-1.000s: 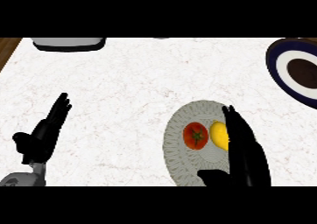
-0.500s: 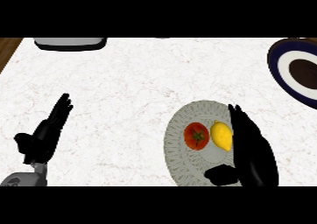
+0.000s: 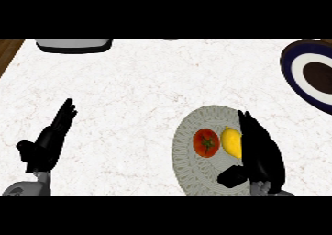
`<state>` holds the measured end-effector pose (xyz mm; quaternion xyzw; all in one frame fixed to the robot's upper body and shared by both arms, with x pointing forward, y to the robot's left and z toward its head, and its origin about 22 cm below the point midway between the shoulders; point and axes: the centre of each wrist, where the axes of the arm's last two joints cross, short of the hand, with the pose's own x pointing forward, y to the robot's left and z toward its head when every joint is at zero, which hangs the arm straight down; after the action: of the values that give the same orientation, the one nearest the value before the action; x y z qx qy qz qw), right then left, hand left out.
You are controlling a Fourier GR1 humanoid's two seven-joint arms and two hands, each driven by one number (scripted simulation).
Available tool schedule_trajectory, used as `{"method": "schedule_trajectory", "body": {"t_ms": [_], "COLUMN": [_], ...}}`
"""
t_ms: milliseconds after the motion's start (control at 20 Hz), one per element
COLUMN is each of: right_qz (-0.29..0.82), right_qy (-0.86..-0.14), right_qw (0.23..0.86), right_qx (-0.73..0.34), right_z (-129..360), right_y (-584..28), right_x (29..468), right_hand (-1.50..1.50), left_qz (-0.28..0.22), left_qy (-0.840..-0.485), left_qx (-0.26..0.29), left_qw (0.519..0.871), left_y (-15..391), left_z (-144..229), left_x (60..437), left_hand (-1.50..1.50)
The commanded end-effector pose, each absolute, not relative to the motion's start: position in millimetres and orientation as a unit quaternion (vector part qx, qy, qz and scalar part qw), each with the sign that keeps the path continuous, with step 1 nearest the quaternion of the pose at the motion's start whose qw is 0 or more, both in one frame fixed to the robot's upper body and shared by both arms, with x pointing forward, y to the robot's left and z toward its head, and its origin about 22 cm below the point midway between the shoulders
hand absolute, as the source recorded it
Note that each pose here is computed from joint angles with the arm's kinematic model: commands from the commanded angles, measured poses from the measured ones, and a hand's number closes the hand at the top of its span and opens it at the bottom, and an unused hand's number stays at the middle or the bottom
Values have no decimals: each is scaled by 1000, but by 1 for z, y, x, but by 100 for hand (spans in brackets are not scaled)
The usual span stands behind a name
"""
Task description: Pick the lemon from the placemat and place it in the plate
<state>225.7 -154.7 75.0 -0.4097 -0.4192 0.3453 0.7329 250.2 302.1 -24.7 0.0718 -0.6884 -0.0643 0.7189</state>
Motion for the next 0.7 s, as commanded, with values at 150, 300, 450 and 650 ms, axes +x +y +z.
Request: {"method": "schedule_trajectory", "body": {"t_ms": [150,300,450,650], "right_qz": [352,359,353,398], "right_qy": [-387,-363,-363,-368], "right_qw": [738,739,743,748], "right_qx": [-427,-440,-437,-383], "right_z": [51,46,24,21], "right_y": [-148,-163,-175,-172], "right_x": [258,251,262,274], "right_hand": [-150,-150,-150,150], "left_qz": [-62,-59,-51,-56], "left_qy": [-692,-687,-688,-692], "left_qx": [73,72,66,73], "left_qw": [715,721,721,716], "left_y": [299,307,299,290], "left_z": [-13,-28,-16,-17], "left_x": [258,239,257,250], "left_hand": [0,0,0,0]}}
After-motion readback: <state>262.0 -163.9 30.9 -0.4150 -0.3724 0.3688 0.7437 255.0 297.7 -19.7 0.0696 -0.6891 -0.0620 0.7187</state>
